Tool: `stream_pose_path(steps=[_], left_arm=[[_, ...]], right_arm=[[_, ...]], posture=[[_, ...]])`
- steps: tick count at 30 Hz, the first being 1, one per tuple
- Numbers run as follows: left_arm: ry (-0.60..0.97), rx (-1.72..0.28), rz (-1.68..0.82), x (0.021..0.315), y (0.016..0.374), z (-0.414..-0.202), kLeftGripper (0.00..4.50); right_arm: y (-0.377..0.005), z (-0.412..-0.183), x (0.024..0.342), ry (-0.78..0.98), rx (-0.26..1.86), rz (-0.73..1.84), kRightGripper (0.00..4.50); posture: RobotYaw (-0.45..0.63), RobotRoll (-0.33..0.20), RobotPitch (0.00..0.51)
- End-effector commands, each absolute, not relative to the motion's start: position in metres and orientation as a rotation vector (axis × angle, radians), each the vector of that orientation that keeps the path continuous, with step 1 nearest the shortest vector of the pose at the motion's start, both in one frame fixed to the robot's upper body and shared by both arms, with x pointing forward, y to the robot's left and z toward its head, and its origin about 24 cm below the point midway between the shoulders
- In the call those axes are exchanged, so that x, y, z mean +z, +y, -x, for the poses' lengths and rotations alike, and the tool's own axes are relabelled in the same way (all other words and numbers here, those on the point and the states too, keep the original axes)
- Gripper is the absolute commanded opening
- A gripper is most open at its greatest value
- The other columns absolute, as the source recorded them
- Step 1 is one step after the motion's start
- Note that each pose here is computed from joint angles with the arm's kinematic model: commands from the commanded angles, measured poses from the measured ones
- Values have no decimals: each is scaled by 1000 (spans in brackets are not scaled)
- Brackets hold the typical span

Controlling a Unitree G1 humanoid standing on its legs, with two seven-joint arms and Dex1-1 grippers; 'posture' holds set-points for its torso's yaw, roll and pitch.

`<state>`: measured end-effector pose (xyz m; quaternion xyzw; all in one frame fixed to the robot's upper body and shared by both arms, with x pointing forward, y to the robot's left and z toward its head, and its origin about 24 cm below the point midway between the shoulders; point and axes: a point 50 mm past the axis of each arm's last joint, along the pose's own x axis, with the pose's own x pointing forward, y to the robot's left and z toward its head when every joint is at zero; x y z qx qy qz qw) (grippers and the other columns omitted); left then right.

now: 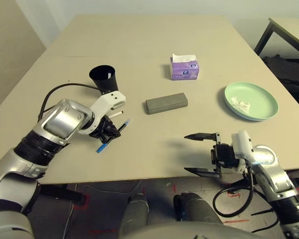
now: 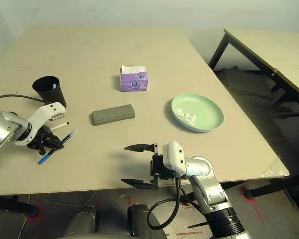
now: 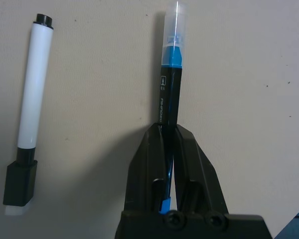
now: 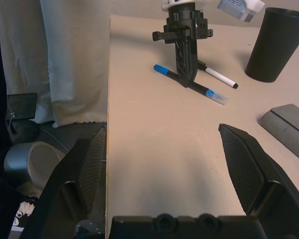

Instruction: Organize and tidy the items on the table.

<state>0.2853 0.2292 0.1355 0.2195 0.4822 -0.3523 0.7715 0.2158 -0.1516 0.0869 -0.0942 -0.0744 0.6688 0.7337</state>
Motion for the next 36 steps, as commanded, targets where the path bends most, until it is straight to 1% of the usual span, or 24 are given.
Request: stream_pose_path(steps=[1,5,8,9,13,16,17,19,22,26,30,36], left_arm=[[1053,-759,-464,133,233,-284,100],[1037,-761,-468,140,234,-284,100],[1013,-751,-469,149,238,-286,100],[992,-745,-461,156,240,-287,100],[832,-757,-412,193,252,-290,100],[721,-748,-352,204,259,-290,100],[647,-749,-308,208,260,-290,100],[517,-711,-237,211,263,-289,100],[308,-659,-151,209,265,-287,100],[158,-586,-86,206,266,-287,100],[11,-528,-45,217,261,-300,100],[-156,-423,-23,242,261,-328,100]], right_arm=[[-152,-216,88,-159,1476,215,4500],[-151,-216,87,-156,1477,215,4500],[-150,-216,87,-157,1478,214,4500],[-150,-217,88,-162,1475,209,4500],[-150,-223,95,-181,1427,167,4500],[-151,-227,97,-172,1364,119,4500],[-153,-233,99,-176,1293,81,4500],[-156,-243,102,-185,1157,24,4500],[-165,-253,100,-168,1011,55,4500],[-170,-252,95,-136,970,76,4500],[-171,-250,93,-124,984,91,4500],[-172,-254,97,-131,981,101,4500]], posture=[[-92,0,110],[-89,0,106],[-91,0,104],[-91,0,103],[-81,0,101],[-64,0,100],[-64,0,100],[-49,0,98],[-29,0,92],[-19,0,82],[-20,0,70],[-29,0,66]])
